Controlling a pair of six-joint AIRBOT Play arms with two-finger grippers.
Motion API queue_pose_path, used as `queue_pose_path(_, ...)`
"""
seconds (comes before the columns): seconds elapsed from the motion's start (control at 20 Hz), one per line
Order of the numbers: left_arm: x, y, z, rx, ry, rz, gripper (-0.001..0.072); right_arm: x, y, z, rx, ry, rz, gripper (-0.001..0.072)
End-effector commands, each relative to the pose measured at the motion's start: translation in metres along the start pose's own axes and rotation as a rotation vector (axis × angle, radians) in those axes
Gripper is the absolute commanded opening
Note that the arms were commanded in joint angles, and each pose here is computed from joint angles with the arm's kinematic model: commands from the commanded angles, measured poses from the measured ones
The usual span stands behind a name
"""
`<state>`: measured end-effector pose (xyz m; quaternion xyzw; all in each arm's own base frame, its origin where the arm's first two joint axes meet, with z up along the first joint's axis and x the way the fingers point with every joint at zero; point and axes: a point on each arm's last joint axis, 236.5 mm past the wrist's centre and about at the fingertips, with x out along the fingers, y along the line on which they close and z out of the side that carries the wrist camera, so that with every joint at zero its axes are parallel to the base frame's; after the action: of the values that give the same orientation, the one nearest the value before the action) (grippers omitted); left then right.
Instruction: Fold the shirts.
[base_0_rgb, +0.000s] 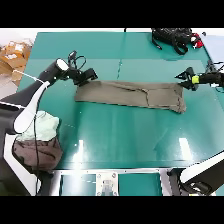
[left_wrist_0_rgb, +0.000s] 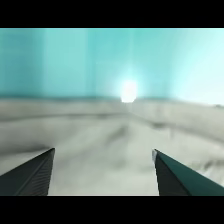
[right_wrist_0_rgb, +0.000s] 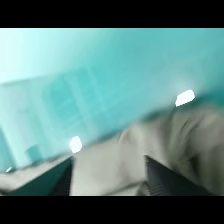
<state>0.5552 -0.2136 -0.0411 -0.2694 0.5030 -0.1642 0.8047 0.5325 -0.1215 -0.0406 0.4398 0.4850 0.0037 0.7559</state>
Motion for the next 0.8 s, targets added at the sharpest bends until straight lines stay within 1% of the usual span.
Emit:
queue_pose_path(0.0, -0.014, -0.004, 0.006, -0.013, 0.068, -0.044, 0.0703, -0.025, -0.016, 0.014, -0.109, 0.023, -0.007, 0.0556)
queue_pose_path(0.1, -0.033, 0.0, 0.007, 0.007, 0.125, -0.041, 0.0703, -0.04, -0.05, 0.001, -0.095, 0.097, -0.052, 0.0604)
queue_pose_path(0.3, -0.058, 0.009, 0.014, -0.017, 0.161, -0.055, 0.0702, -0.043, -0.104, -0.026, -0.056, 0.199, -0.055, 0.0613)
queue_pose_path(0.4, -0.061, 0.006, 0.004, -0.028, 0.209, -0.075, 0.0702, -0.032, -0.117, -0.042, -0.054, 0.249, -0.041, 0.0613)
queue_pose_path(0.55, -0.062, -0.003, -0.005, -0.035, 0.247, -0.103, 0.07, -0.005, -0.108, -0.065, -0.061, 0.334, 0.045, 0.0613)
queue_pose_path(0.6, -0.062, -0.007, -0.006, -0.039, 0.249, -0.117, 0.0605, 0.004, -0.098, -0.071, -0.068, 0.355, 0.082, 0.0613)
queue_pose_path(0.65, -0.063, -0.012, -0.006, -0.039, 0.248, -0.138, 0.0279, 0.01, -0.087, -0.078, -0.086, 0.378, 0.111, 0.0613)
queue_pose_path(0.7, -0.064, -0.02, -0.005, -0.015, 0.244, -0.176, 0.0062, 0.015, -0.079, -0.084, -0.111, 0.4, 0.119, 0.0612)
queue_pose_path(0.75, -0.065, -0.03, -0.005, -0.005, 0.242, -0.218, 0.0034, 0.02, -0.073, -0.088, -0.13, 0.416, 0.12, 0.0612)
